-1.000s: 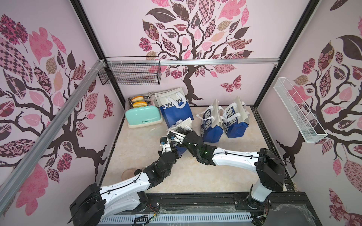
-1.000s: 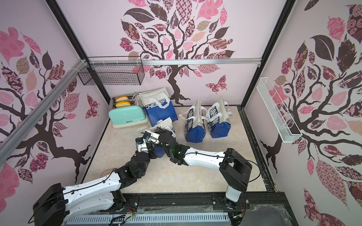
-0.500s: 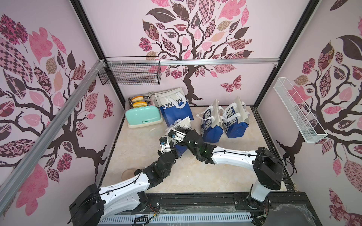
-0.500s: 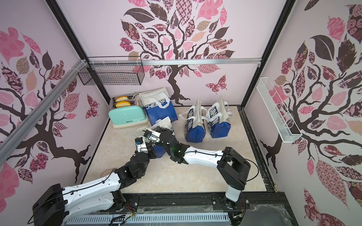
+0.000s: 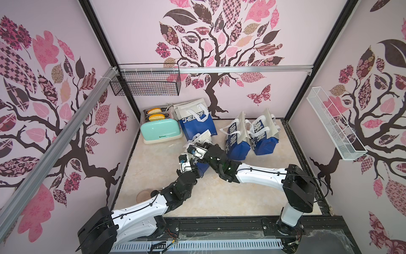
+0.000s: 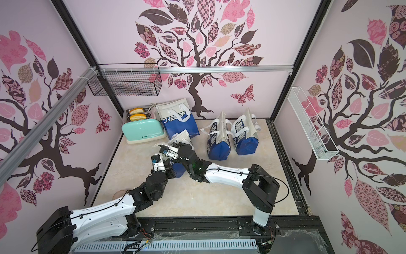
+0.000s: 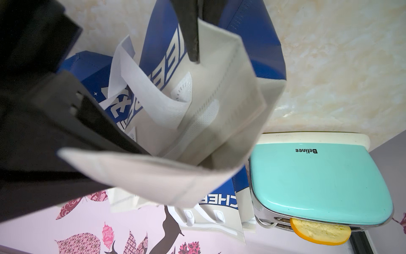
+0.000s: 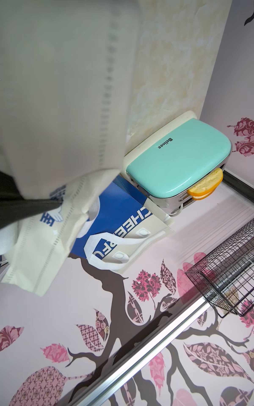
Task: Open the takeout bag
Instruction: Open the takeout bag at the center of the board.
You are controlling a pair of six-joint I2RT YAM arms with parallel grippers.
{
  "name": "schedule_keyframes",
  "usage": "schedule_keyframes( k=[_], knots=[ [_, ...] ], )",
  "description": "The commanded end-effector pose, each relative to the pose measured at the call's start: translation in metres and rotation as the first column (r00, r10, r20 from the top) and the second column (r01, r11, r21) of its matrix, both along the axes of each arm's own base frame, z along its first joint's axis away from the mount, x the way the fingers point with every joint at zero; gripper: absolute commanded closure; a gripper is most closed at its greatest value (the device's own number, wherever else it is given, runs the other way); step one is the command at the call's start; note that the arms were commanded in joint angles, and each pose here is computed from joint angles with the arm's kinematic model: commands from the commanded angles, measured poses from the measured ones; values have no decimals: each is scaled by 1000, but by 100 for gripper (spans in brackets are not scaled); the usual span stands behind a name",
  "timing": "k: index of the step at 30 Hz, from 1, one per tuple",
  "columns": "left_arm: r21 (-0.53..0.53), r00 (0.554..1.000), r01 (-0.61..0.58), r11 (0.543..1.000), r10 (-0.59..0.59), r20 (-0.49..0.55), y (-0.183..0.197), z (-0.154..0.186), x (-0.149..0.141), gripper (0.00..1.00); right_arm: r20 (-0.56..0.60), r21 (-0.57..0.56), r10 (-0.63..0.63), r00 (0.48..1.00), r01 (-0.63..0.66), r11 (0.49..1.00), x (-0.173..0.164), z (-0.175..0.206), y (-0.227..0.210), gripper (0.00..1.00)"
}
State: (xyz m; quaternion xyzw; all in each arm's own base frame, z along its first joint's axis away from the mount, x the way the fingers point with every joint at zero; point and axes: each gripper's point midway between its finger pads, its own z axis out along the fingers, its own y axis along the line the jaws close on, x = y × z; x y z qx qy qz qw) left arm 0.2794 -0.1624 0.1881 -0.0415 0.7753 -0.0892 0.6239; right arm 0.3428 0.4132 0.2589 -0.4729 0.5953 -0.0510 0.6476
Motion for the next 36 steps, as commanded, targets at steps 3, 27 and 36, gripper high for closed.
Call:
schedule_keyframes(
  k=[3, 27, 36],
  knots=[
    [125, 994, 49, 991, -37, -102, 3, -32, -10, 100, 90, 37, -91, 992, 88, 995, 5, 56, -22, 100],
    [212, 977, 0, 977, 45, -209, 8, -60, -5, 100, 291, -332, -200, 936, 295, 896, 7, 105, -59, 100],
    [230, 972, 18, 973, 37, -232, 2, -65, -3, 100, 410, -448, -156, 899, 348, 823, 15, 122, -26, 100]
  ],
)
